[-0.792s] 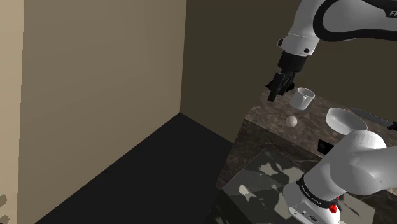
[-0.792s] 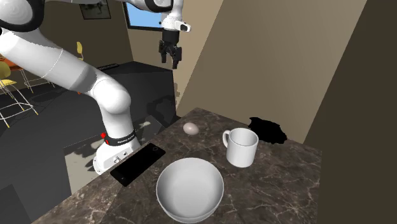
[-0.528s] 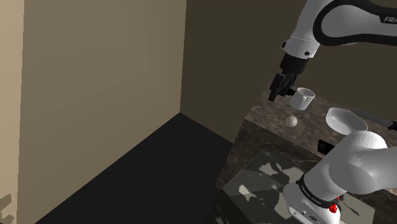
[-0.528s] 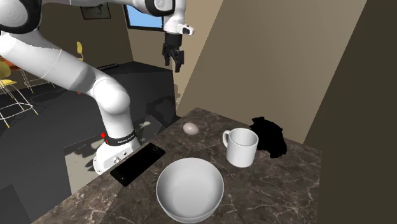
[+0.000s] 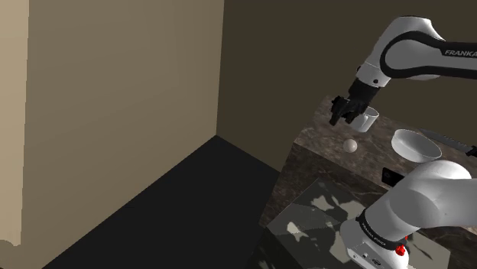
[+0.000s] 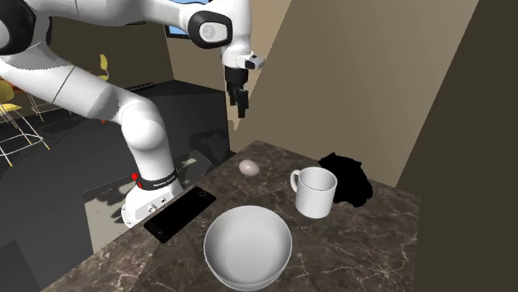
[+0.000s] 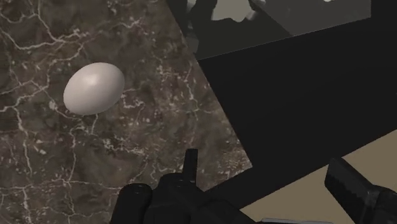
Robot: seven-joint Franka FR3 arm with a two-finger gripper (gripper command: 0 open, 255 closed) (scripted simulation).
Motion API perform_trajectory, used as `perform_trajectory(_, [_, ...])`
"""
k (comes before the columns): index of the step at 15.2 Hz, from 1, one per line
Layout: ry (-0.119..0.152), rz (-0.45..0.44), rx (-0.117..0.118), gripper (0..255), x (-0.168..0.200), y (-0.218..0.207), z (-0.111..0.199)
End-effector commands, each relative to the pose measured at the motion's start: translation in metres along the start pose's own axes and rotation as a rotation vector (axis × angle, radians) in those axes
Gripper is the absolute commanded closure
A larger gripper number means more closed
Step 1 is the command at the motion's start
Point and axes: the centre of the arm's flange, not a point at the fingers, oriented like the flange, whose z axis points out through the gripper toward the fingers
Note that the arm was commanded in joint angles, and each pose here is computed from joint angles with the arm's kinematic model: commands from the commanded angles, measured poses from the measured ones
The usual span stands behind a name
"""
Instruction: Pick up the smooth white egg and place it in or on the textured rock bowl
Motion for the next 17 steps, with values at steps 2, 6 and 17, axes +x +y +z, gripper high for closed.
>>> perform_trajectory(2, [0.044, 0.100, 0.010, 0, -0.005, 0.039, 0.017])
perform_trajectory(6, [0.101, 0.231, 0.024, 0, -0.017, 0.087, 0.039])
perform_trajectory(17, [0.204, 0.470, 0.050, 0, -0.048, 0.170, 0.099])
